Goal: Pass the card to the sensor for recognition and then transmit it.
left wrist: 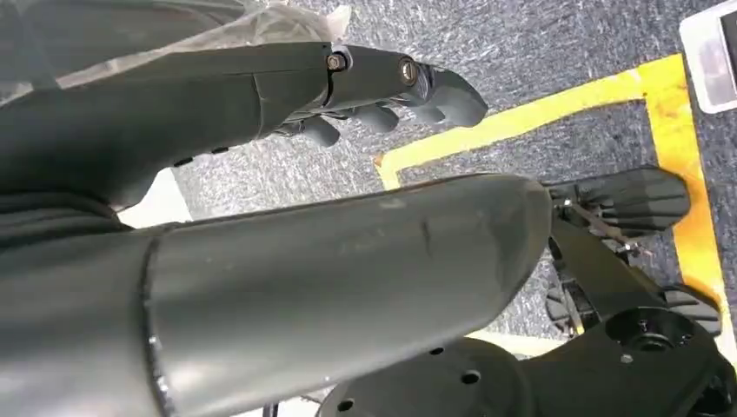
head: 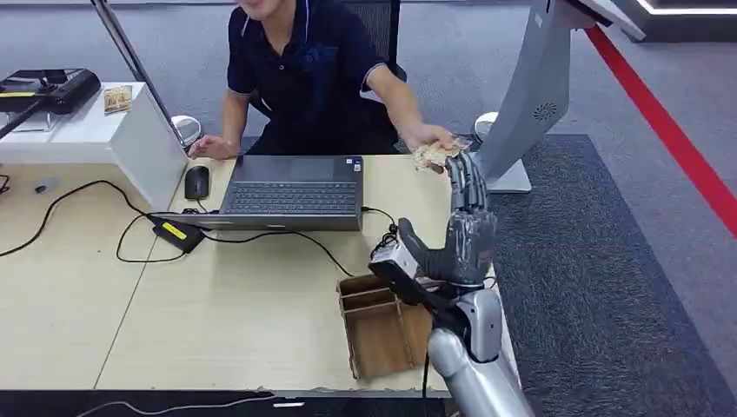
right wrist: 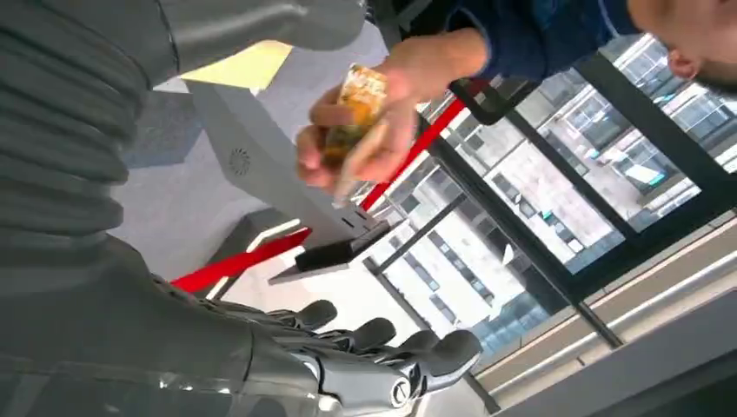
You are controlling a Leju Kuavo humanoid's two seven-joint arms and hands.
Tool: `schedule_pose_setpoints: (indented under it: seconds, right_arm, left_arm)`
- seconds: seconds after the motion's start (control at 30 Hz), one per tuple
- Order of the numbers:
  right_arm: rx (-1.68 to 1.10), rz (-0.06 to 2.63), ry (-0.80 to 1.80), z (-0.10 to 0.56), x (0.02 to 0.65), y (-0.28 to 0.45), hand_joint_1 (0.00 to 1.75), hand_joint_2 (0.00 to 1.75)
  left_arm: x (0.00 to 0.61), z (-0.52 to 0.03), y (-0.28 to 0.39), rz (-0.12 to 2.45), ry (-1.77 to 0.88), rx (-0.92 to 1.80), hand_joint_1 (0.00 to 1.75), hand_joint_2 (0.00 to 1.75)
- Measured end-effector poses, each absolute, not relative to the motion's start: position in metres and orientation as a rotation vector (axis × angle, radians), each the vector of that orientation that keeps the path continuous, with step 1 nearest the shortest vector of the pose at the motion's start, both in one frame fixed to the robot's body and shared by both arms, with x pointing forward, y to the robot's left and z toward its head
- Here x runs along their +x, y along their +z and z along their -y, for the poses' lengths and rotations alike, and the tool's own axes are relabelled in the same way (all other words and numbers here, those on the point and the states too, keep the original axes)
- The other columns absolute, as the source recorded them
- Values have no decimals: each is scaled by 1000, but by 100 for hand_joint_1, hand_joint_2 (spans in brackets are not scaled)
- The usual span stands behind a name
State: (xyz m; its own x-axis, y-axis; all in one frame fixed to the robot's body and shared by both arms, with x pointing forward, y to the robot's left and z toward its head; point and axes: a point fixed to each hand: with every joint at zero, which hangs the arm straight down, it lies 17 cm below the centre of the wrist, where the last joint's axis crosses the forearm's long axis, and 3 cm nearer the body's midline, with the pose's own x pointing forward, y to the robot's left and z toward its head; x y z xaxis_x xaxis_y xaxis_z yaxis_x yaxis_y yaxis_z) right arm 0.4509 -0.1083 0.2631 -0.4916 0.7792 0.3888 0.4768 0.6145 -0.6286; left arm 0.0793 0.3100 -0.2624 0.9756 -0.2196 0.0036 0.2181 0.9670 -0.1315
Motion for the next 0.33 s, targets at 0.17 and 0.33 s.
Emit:
schedule_pose_setpoints:
  seconds: [0.17,0.33]
  right_arm:
    - [-928,2164,530,113,442,255,0,175]
    - [-914,2140,478,123,434,249,0,175]
  left_arm:
    - [80,-310,-263,-10,-203,-129,0,0]
    - [81,-310,-263,-9,-188,-127,0,0]
